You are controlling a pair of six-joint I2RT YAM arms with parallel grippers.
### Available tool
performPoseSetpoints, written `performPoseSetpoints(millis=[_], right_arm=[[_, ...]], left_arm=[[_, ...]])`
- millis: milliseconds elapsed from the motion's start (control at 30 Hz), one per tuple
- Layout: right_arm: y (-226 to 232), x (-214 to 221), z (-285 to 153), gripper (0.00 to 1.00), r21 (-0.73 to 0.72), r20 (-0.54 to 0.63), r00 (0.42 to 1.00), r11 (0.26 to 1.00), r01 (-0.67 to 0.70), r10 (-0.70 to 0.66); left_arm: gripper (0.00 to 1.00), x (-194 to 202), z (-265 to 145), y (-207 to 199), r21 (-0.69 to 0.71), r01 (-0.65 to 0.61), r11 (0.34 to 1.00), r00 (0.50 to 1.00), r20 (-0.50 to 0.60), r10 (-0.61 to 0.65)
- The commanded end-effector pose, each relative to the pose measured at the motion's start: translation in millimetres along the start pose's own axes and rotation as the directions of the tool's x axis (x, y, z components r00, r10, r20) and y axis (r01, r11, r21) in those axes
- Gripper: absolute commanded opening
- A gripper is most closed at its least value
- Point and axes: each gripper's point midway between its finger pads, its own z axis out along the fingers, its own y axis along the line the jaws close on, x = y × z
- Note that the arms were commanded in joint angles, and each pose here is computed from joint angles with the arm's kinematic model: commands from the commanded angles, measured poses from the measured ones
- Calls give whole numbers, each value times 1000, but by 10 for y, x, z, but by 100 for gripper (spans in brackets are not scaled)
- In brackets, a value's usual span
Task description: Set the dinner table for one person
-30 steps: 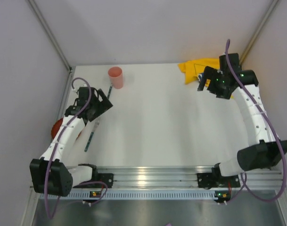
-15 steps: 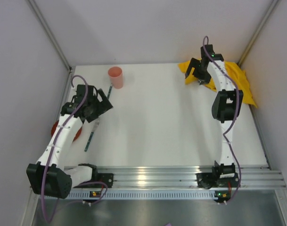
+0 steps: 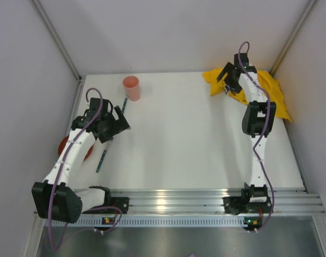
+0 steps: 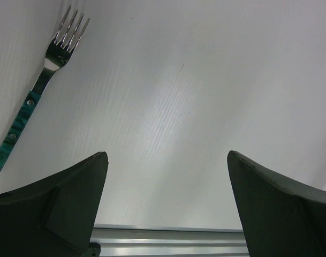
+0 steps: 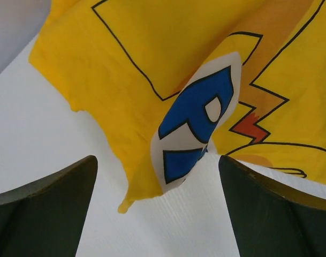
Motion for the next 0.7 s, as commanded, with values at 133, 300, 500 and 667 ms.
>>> performPoseSetpoints(millis=[133,300,500,667], right_arm=[[-273,196,353,49,106,-33,998,993,-45,49],[-366,393,280,0,121,-111,994,993,3,11],[-185,925,-334,0,43,-246,965,994,102,-89],[333,1558,-1313,0,-128,-296,931,974,186,-216]], left_arm=[[99,-18,120,-107,22,-32,999,998,-60,33],[96,-31,201,-180,43,-31,999,996,-84,35],[95,-182,280,-337,68,-55,996,996,-72,60],[95,-316,307,-461,82,-69,994,996,-47,73]])
